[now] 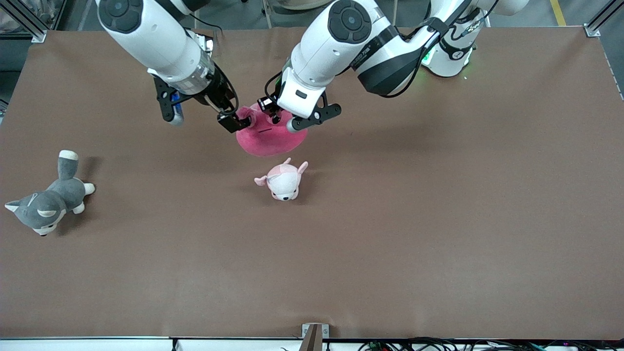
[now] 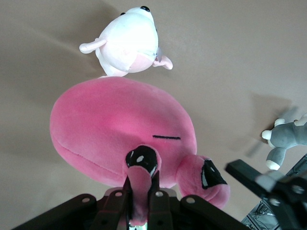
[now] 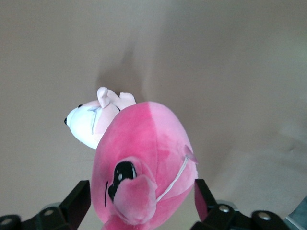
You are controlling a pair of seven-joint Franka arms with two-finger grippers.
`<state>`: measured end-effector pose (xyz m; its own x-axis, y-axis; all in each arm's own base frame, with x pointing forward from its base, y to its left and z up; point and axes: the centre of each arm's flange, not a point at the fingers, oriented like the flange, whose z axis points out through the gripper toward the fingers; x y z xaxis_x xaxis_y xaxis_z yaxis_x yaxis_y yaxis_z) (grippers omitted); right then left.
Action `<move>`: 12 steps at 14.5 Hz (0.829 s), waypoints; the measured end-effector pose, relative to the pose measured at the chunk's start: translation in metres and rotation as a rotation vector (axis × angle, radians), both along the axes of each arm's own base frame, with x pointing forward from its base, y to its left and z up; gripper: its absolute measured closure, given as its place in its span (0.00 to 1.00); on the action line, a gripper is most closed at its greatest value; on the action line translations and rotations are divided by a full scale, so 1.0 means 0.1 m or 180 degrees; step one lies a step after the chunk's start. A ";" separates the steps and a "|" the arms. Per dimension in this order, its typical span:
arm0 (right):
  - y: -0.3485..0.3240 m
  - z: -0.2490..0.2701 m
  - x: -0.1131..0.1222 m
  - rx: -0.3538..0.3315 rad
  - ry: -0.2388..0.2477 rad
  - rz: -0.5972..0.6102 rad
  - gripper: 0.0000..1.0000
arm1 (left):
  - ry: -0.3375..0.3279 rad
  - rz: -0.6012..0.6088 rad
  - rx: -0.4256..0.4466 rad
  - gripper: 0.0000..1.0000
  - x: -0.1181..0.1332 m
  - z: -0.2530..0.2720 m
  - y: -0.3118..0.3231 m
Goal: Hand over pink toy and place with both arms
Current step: 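Grasp the pink plush with the right gripper beside the left gripper, then open the left gripper while the right gripper pulls the plush away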
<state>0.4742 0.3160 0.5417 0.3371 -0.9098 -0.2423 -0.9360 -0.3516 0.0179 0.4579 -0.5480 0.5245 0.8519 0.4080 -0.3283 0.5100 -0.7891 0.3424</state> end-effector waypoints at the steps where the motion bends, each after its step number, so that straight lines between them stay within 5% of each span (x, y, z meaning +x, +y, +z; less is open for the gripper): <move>1: 0.05 -0.03 -0.01 0.0000 -0.0004 0.0015 0.06 | 0.0000 0.0000 0.0000 0.86 0.00 0.00 0.00; 3: 0.11 -0.08 -0.03 -0.0004 -0.0003 0.0026 0.22 | -0.0001 0.0000 -0.0001 0.86 0.00 0.00 0.00; 5: 0.12 -0.10 -0.02 -0.0005 -0.0004 0.0028 0.24 | -0.0002 0.0001 -0.0003 0.86 0.00 0.01 0.00; 10: 0.11 -0.10 -0.01 -0.0002 -0.0010 0.0020 0.79 | -0.0002 0.0002 -0.0003 0.86 0.00 0.01 0.00; 12: 0.10 -0.10 -0.01 -0.0001 -0.0011 0.0011 0.87 | -0.0002 0.0002 -0.0002 0.86 0.00 0.00 0.00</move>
<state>0.4736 0.3259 0.5314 0.3412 -0.9087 -0.2407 -0.9348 -0.3549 0.0149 0.4582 -0.5479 0.5249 0.8518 0.4084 -0.3281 0.5102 -0.7886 0.3433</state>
